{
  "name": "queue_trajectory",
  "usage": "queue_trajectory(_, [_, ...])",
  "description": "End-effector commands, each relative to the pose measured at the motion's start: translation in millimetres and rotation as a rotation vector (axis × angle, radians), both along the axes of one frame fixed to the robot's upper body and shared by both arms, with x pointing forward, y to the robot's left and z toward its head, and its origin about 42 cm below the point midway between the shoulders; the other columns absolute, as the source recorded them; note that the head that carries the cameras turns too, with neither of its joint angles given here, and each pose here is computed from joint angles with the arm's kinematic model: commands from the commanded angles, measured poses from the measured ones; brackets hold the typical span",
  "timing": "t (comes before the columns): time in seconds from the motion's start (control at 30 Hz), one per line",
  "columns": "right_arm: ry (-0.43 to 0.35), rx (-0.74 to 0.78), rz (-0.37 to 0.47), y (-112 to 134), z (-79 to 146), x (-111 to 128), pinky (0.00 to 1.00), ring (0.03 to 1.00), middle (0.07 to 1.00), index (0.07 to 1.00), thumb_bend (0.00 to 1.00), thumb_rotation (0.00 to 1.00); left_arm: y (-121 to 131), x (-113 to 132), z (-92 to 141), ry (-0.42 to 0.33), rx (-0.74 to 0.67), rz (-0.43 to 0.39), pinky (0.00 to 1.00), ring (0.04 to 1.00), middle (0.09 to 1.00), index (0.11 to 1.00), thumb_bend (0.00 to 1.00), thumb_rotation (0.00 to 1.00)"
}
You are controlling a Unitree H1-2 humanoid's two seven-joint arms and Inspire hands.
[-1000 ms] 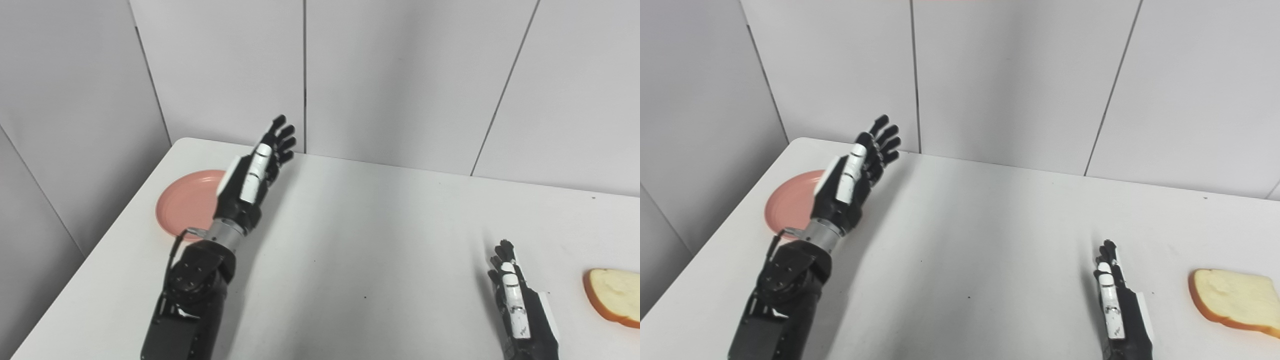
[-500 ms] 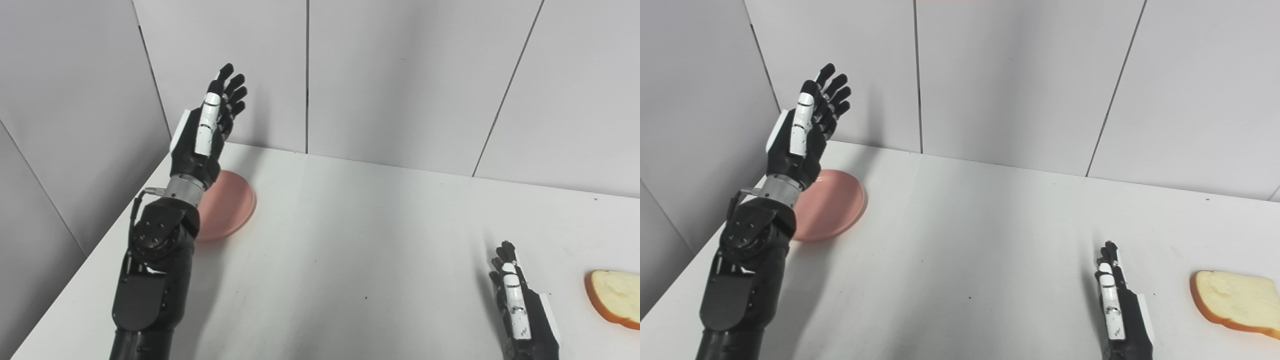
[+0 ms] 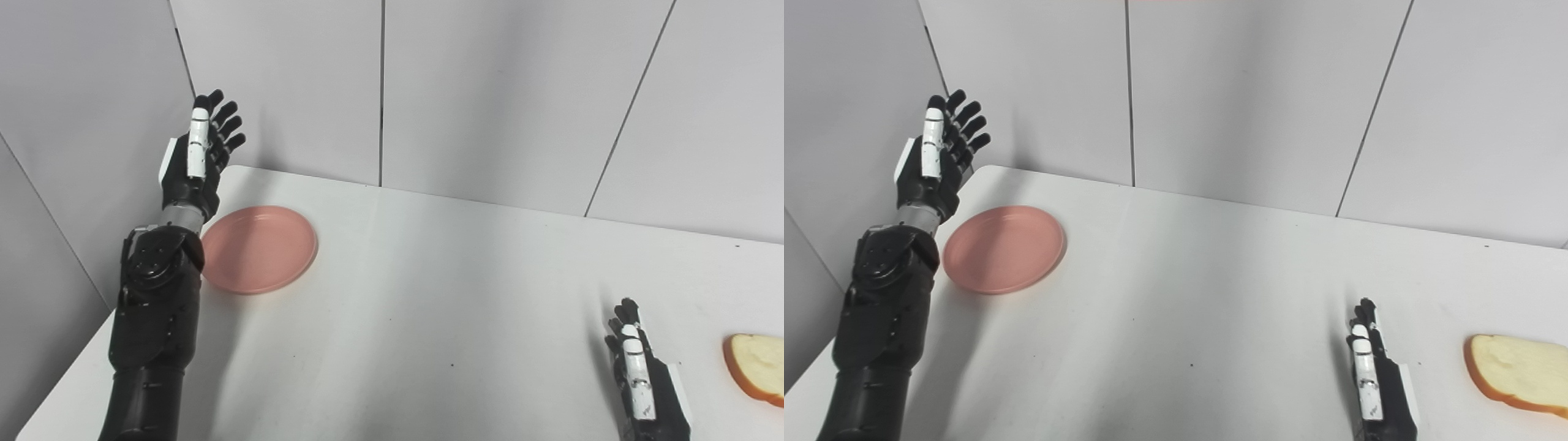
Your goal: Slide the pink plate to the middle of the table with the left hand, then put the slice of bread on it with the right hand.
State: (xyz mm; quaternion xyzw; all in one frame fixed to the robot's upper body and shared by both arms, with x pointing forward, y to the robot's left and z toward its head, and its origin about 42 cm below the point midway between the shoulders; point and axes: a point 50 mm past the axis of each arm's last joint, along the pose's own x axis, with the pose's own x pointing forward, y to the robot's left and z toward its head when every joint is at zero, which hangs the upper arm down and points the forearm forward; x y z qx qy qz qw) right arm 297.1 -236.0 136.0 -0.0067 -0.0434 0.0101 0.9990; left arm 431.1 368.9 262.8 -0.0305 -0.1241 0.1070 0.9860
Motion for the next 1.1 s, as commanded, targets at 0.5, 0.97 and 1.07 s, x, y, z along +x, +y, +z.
queue_trajectory(0.5, [-0.029, -0.012, 0.016, -4.1, 8.3, 1.7, 1.0, 1.0, 1.0, 1.0, 0.05, 1.0, 49.8, 7.2, 9.4, -0.032, -0.028, 0.072, 0.95, 0.954, 0.948, 0.934, 0.59, 1.0])
queue_trajectory(0.97, [-0.012, 0.018, 0.017, -3.8, 13.8, -0.3, 1.0, 1.0, 1.0, 1.0, 0.04, 1.0, 63.5, 4.3, -12.2, 0.01, -0.069, 0.092, 0.97, 0.958, 0.948, 0.943, 0.57, 1.0])
queue_trajectory(1.07, [-0.02, 0.013, 0.026, -5.6, 12.7, 0.3, 1.0, 1.0, 1.0, 1.0, 0.04, 1.0, 63.0, 3.9, -15.9, 0.019, -0.083, 0.107, 0.96, 0.946, 0.94, 0.936, 0.56, 1.0])
